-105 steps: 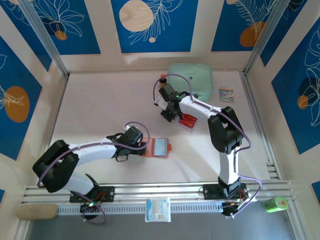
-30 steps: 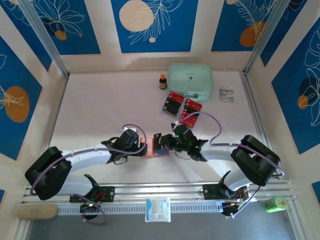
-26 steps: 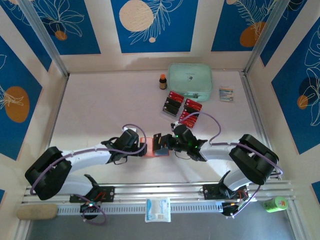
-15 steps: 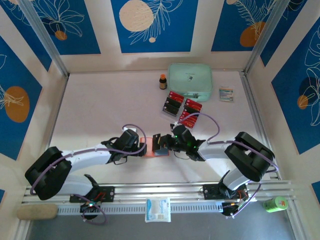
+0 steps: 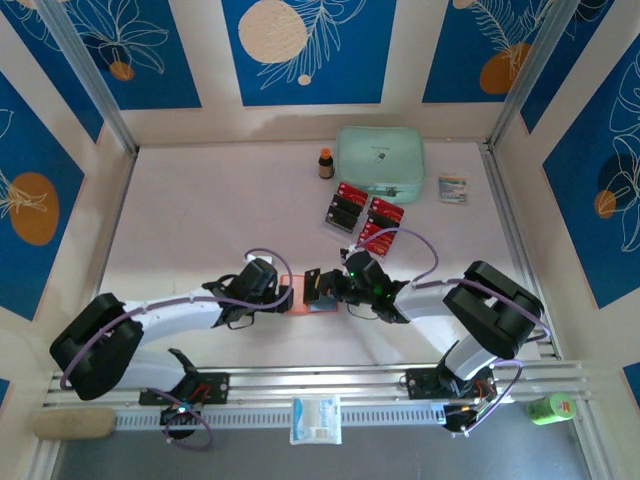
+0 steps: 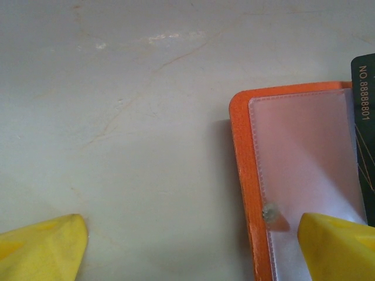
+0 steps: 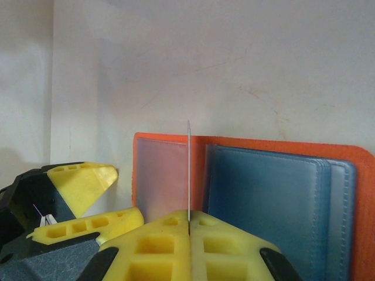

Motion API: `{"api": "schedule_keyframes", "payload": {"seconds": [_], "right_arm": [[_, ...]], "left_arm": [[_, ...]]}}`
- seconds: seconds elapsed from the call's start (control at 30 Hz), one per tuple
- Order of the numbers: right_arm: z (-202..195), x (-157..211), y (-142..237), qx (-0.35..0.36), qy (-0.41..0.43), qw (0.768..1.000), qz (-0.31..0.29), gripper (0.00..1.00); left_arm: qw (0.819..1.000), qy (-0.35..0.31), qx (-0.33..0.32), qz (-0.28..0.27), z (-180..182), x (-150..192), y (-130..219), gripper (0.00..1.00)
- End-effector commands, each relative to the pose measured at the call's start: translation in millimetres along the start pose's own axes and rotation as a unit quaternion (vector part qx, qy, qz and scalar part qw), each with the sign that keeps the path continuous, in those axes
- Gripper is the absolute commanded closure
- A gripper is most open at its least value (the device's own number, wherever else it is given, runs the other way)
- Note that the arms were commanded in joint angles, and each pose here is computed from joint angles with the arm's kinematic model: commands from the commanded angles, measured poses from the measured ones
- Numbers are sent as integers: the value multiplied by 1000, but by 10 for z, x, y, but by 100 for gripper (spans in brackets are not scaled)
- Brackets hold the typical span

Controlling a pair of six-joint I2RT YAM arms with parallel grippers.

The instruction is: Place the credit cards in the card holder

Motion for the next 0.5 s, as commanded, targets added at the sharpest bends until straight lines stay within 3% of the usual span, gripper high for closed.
{"api": "schedule_keyframes", "payload": {"seconds": [0.0,0.47], "right_arm": [[-14,63,-20,-7,-5,1000,9,100],[-71,104,-20,-1,-11,1000,12,100]], "left_arm": [[1000,-2,-5,14,46,100,-9,7],[1000,-15,-4,-8,-86,-100,94,3]]}}
Point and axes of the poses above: each hand's point on the last joint's axis, 136 mm out from that joint toward the fingers, its own y axis back along the fingers, its own z axis along the line the jaws close on, x = y × z, the point moved 3 cm from there along y, back along the fingers, and after that the axes turned 12 degrees about y, right-handed, at the moved point
